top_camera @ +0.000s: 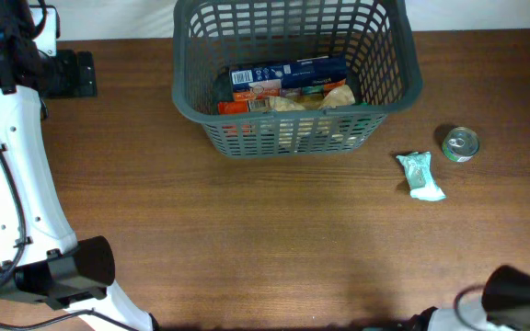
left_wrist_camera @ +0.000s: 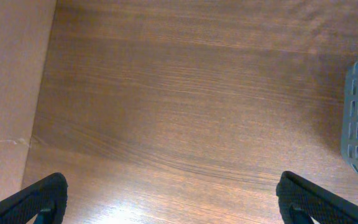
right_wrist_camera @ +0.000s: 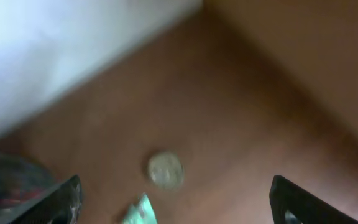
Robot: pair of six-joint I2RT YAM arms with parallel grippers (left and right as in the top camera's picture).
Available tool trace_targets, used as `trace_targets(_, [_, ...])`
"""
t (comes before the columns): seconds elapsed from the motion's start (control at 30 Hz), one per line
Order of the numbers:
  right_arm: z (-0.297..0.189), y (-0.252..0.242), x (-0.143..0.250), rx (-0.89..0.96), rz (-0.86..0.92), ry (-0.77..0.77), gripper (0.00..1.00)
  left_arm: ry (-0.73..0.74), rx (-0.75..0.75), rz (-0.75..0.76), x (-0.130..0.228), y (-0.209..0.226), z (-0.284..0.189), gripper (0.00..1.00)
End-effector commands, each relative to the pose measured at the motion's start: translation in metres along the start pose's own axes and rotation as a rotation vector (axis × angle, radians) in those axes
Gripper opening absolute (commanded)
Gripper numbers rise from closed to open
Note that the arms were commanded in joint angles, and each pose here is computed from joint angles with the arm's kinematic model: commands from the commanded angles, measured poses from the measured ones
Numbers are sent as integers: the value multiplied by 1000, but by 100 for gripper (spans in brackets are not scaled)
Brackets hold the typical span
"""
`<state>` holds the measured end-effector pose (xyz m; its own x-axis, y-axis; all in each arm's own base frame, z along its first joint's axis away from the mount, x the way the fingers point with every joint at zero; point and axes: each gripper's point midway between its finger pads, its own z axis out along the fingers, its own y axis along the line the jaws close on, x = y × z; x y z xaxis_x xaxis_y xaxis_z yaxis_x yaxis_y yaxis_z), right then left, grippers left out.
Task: Pack container
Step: 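Release the jar into the basket and withdraw the right gripper, then move the right gripper down onto the olive tin can and grasp it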
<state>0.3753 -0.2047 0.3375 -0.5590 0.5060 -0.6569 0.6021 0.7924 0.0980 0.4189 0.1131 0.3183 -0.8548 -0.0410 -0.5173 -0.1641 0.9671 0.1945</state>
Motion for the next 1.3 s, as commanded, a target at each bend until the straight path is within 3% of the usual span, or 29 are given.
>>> trace_targets(0.0, [59, 3, 36, 5, 45, 155, 91, -2, 4, -14, 1, 1, -2, 99])
trace_targets(0.13, [126, 6, 70, 23, 33, 287, 100, -2, 4, -15, 1, 1, -2, 99])
trace_targets(0.47, [230, 20, 149, 3, 17, 553, 99, -2, 4, -14, 1, 2, -2, 99])
trace_targets(0.77, [240, 40, 167, 11, -50, 584, 99, -2, 4, -14, 1, 1, -2, 99])
trace_targets(1.27, [249, 28, 174, 95, -88, 575, 99, -2, 4, -14, 1, 1, -2, 99])
